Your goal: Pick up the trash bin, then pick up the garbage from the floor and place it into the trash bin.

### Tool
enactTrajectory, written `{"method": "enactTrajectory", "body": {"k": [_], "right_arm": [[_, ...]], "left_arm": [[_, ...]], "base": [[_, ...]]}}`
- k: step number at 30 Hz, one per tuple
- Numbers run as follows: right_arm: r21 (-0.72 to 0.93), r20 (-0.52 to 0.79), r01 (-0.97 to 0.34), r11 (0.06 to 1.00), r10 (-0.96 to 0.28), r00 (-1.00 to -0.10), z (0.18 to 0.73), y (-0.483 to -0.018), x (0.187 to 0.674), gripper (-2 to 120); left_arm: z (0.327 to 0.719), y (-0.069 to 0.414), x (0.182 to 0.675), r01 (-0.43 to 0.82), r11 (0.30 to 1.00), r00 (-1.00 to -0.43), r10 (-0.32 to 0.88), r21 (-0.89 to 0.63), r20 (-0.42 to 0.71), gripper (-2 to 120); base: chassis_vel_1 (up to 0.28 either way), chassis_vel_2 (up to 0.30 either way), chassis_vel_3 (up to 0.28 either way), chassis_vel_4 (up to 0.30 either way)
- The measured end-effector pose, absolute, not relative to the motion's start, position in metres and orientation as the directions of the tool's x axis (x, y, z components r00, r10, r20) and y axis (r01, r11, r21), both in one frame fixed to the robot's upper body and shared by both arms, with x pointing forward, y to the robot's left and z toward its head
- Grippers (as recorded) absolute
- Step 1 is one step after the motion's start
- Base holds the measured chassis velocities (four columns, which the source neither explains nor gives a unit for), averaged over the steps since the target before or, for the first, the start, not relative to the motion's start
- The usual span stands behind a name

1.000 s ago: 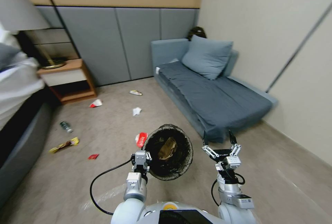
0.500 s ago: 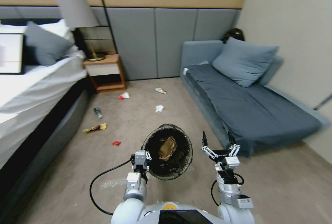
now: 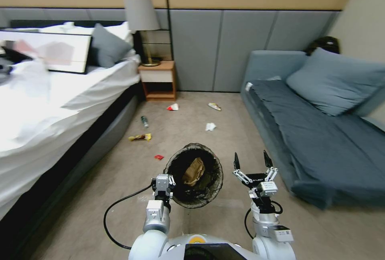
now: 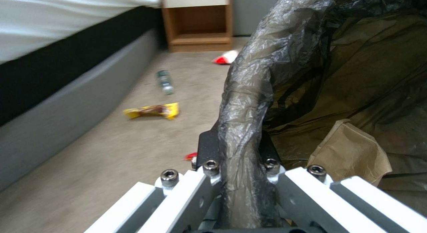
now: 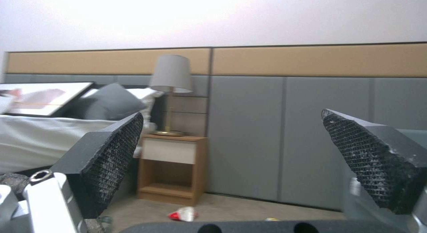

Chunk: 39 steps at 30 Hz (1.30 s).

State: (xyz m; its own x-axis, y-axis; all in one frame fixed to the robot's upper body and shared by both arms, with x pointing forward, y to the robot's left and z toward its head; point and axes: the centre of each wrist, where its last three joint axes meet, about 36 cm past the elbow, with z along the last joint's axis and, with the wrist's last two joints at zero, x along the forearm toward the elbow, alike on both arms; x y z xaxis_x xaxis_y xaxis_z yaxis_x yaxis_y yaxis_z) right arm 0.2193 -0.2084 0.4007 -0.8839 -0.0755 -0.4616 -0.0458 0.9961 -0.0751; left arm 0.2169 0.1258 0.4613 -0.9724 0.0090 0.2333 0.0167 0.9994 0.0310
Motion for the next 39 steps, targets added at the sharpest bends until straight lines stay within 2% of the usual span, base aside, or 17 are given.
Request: {"method": "enactTrajectory", "body": {"k": [11,39], "right_arm": [[-0.079,-0.469,-0.052,0.996,-0.083,-0.879,0.4018,-0.2088,0.2192,100],[-0.078,-0.48,-0.042,0.996,-0.075,-0.874,0.4058,-0.2137,0.219,100]], "left_arm": [[0.4528,0.1238,0.2173,0.021,0.999,-0.982,0.014,0.033,0.189,0],[0.4515,0.1219,0.2171,0.032,0.999,-0.983,0.026,0.026,0.18,0]], "base": [[0.122,0.118,0.116,0.118],[0.001,0.002,0.003,0.001]]}}
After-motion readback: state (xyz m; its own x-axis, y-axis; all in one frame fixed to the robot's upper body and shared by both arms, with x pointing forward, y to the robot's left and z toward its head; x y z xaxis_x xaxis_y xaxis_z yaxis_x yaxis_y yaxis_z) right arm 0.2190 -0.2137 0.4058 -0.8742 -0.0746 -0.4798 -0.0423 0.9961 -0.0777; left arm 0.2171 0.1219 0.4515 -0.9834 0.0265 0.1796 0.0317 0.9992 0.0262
